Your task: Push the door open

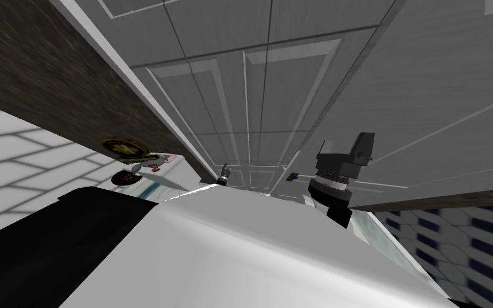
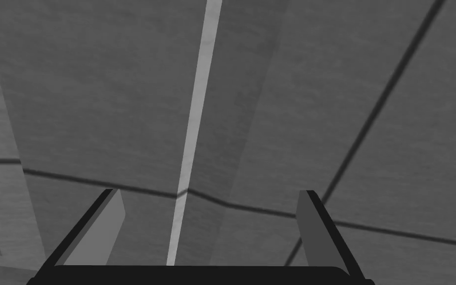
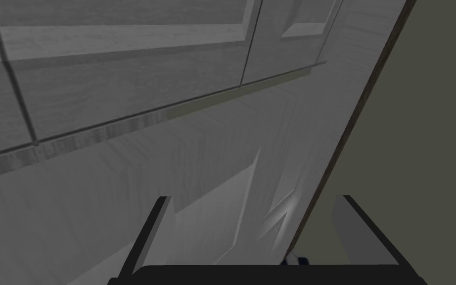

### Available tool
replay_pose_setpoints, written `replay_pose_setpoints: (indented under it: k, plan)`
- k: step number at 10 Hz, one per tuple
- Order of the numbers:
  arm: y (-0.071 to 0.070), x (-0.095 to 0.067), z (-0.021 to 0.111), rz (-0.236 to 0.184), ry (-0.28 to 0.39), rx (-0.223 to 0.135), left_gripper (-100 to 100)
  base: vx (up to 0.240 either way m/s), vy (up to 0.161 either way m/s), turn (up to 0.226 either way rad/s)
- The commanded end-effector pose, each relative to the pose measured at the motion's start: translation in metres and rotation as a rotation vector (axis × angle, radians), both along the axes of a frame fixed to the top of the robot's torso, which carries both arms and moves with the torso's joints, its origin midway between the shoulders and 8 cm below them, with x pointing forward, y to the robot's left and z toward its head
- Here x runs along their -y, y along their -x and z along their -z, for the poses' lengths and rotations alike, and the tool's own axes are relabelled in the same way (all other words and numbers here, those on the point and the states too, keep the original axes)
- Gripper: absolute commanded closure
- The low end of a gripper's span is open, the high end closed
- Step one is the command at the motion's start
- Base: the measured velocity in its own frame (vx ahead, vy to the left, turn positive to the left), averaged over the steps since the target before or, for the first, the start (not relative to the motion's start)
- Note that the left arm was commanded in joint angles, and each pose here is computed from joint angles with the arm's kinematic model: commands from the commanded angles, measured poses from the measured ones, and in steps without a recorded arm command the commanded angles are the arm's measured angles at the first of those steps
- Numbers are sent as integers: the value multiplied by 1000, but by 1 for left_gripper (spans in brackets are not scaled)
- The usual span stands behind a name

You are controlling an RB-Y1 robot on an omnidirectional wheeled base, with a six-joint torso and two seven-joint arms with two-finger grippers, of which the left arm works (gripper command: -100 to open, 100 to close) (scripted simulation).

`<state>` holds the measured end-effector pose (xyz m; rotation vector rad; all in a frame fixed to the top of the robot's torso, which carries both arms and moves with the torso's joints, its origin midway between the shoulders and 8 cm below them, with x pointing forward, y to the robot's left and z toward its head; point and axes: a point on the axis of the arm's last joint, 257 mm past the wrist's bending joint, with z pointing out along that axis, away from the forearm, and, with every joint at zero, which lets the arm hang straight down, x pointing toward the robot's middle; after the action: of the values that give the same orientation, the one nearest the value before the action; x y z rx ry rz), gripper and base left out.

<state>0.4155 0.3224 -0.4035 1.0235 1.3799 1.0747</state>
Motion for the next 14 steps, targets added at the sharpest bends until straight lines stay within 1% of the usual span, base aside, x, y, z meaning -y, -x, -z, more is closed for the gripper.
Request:
replay_pose_setpoints:
  k: [1, 4, 11, 14]
  plan:
    - [-5, -20, -7, -28, -8, 7, -100, 48, 111, -46]
    - [-2, -30, -6, -43, -10, 4, -100, 28, 120, -55]
    - [7, -60, -4, -95, -14, -6, -100, 25, 96, -88]
    - [8, -62, -4, -99, -14, -6, -100, -8, 25, -4]
